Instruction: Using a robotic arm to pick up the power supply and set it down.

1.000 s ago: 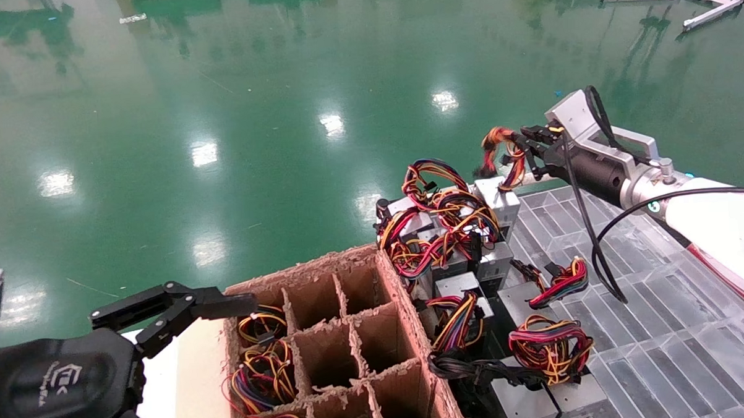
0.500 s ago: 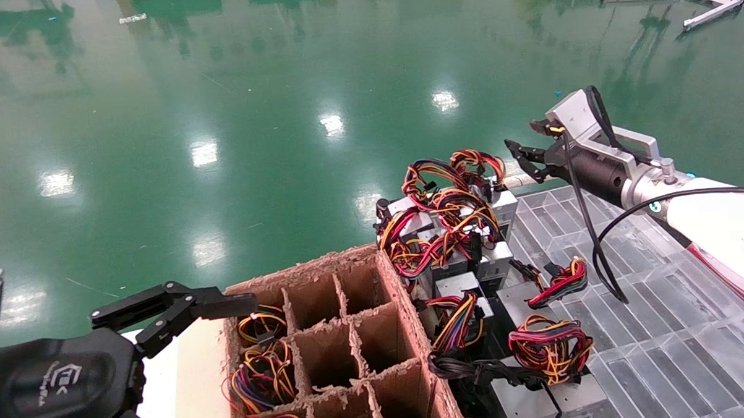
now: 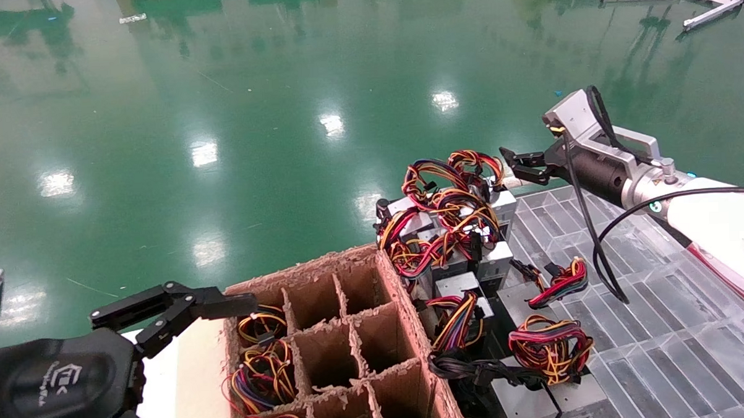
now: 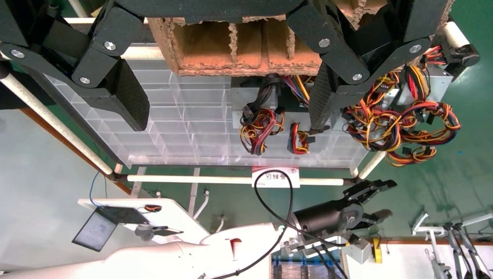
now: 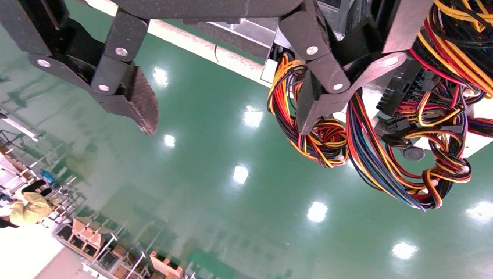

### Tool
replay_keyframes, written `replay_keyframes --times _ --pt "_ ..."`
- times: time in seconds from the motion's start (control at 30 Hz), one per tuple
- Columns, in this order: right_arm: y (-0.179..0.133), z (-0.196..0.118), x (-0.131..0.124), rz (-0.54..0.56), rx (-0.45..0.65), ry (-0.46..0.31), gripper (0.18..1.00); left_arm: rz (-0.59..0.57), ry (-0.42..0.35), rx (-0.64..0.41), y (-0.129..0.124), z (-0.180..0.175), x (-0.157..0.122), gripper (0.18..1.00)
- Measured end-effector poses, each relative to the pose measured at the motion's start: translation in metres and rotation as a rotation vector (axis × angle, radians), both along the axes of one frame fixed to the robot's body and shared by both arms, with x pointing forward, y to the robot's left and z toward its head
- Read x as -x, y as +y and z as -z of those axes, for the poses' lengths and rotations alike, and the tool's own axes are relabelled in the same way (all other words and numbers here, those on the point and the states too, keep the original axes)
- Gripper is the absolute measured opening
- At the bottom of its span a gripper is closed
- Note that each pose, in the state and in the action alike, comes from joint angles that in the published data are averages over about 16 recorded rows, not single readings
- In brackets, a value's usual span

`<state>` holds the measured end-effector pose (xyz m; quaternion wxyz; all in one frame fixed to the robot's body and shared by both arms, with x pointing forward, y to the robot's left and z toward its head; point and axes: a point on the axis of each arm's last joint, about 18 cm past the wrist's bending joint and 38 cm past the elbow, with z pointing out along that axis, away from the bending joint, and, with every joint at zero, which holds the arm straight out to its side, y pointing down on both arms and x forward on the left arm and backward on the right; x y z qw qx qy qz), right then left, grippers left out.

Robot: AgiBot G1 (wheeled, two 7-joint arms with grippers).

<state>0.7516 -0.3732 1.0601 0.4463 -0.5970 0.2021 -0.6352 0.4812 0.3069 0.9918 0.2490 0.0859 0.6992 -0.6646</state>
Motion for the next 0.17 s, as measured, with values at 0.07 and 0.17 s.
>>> replay_keyframes --times 0.07,0.17 --pt "0.0 0.0 0.0 0.0 0.0 0.0 0.77 0.0 0.0 0.0 0.0 0.0 0.0 1.0" --pt "-0.0001 0.0 0.0 0.0 0.0 0.0 0.792 0.0 0.0 0.0 0.0 0.0 0.0 1.0"
